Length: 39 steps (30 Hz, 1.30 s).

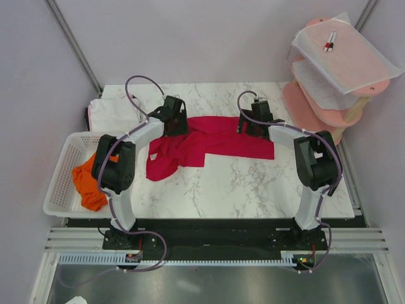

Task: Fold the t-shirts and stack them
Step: Flatten out the tshirt

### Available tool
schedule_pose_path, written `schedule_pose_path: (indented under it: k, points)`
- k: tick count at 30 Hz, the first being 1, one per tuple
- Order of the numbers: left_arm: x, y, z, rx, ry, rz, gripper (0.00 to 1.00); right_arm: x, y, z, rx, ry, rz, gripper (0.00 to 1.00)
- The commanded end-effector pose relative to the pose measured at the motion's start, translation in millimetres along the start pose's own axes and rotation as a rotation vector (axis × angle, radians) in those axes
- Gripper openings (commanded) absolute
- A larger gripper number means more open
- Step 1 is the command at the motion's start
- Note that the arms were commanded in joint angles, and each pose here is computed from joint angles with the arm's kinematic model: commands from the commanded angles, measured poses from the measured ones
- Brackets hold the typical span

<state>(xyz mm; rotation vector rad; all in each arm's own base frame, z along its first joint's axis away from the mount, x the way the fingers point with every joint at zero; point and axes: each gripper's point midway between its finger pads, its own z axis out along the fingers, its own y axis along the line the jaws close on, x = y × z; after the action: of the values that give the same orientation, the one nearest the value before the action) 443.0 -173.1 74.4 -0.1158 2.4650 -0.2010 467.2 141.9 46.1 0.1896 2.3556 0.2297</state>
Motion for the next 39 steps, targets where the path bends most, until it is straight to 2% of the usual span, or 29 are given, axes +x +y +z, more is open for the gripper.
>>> schedule_pose_path:
  k: [1, 3, 4, 5, 8, 14, 19, 22, 27, 29, 36, 39]
  points:
    - [-0.5, 6.3, -3.0, -0.030, 0.023, 0.034, 0.58, -21.9, 8.6, 2.0, -0.025, -0.044, 0.020, 0.98]
    - [0.9, 11.0, -4.9, -0.052, 0.024, 0.034, 0.57, -22.1, 9.4, 2.9, -0.027, -0.041, 0.022, 0.98]
    - [4.1, 14.2, -5.7, -0.063, 0.030, 0.037, 0.50, -22.6, 9.1, 3.8, -0.028, -0.042, 0.023, 0.98]
    - [3.2, 16.1, -7.7, -0.073, 0.026, 0.036, 0.31, -23.0, 10.5, 4.0, -0.032, -0.043, 0.023, 0.98]
    - [2.0, 20.7, -12.7, -0.095, 0.019, 0.037, 0.02, -22.2, 10.9, 4.2, -0.036, -0.037, 0.025, 0.98]
    - [-17.8, 23.9, -52.8, -0.091, -0.074, 0.030, 0.02, -20.8, 10.3, 1.8, -0.038, -0.036, 0.025, 0.98]
    - [-56.5, 42.8, -103.1, -0.179, -0.251, 0.003, 0.02, -20.7, 7.1, -2.0, -0.027, -0.042, 0.028, 0.98]
    - [-72.8, 46.7, -112.9, -0.204, -0.295, 0.007, 0.02, -22.2, 8.2, -4.1, -0.033, -0.047, 0.032, 0.98]
    - [-93.2, 43.4, -97.2, -0.227, -0.298, 0.035, 0.02, -28.8, 12.1, -2.4, -0.071, -0.057, 0.062, 0.98]
    - [-92.0, 46.5, -75.1, -0.257, -0.262, 0.053, 0.02, -31.5, 13.1, -1.5, -0.085, -0.062, 0.074, 0.98]
    - [-109.5, 57.9, -36.0, -0.321, -0.228, 0.056, 0.02, -61.0, -25.5, -0.1, -0.055, -0.115, 0.192, 0.98]
    - [-116.5, 64.8, -20.6, -0.337, -0.220, 0.048, 0.02, -74.2, -30.5, 4.2, -0.113, -0.125, 0.252, 0.98]
